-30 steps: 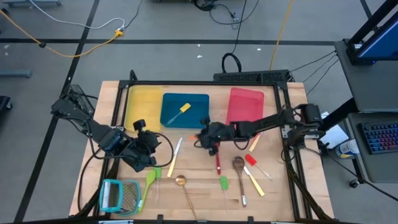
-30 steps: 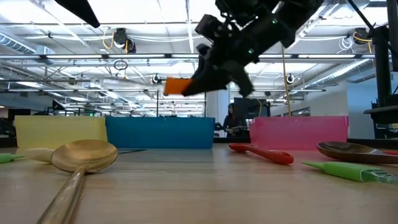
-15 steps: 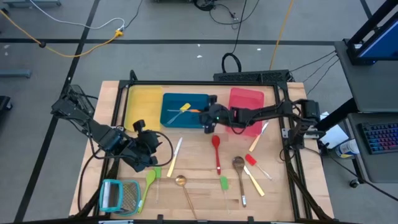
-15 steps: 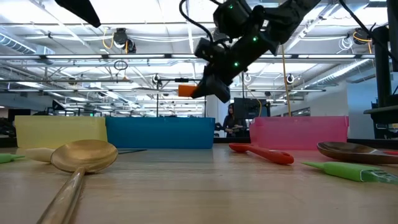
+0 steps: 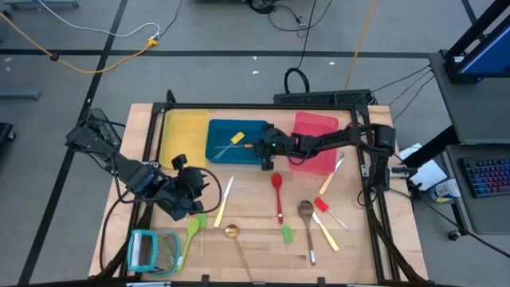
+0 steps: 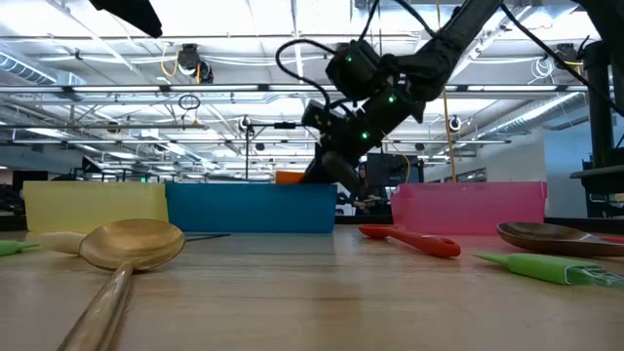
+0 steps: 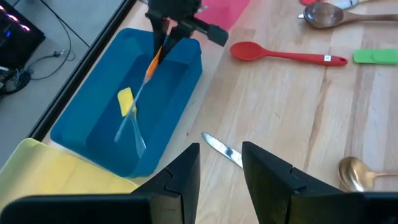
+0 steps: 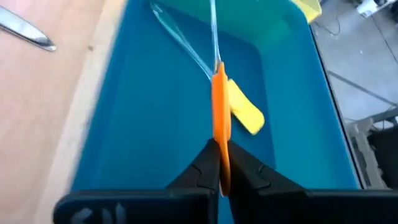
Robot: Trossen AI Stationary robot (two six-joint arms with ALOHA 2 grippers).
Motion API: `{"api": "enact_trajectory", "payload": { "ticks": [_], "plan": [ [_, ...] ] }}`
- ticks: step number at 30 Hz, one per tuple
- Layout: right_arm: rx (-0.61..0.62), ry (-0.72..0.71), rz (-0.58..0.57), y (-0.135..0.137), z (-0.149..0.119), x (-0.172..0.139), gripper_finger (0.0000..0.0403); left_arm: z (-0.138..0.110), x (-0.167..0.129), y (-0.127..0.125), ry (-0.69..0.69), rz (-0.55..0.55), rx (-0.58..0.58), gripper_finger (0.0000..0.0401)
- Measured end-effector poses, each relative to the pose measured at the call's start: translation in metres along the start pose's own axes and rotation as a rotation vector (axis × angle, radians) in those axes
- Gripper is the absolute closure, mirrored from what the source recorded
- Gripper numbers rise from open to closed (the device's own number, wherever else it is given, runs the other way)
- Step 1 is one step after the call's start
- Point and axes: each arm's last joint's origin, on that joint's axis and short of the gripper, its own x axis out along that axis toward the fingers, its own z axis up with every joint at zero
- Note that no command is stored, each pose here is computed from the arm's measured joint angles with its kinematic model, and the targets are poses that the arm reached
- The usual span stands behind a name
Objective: Pick & Place Kitchen Items
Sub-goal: Put the orange spatula into the blue bin, then put the left green spatula into the blue bin
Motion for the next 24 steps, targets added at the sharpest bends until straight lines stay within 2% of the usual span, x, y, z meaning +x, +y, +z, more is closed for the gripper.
{"api": "enact_trajectory", "payload": {
  "ticks": [15,24],
  "plan": [
    [-0.007,-0.011,-0.008,0.002,-0.003,0.007,0.0329,0.000,0.000,0.000,0.003,-0.003,0.011,0.0277],
    [-0.006,-0.051,-0.004,0.008,0.007,0.001,0.0281,0.000,0.000,0.000,0.008,-0.007,-0.109,0.0277]
  ]
}}
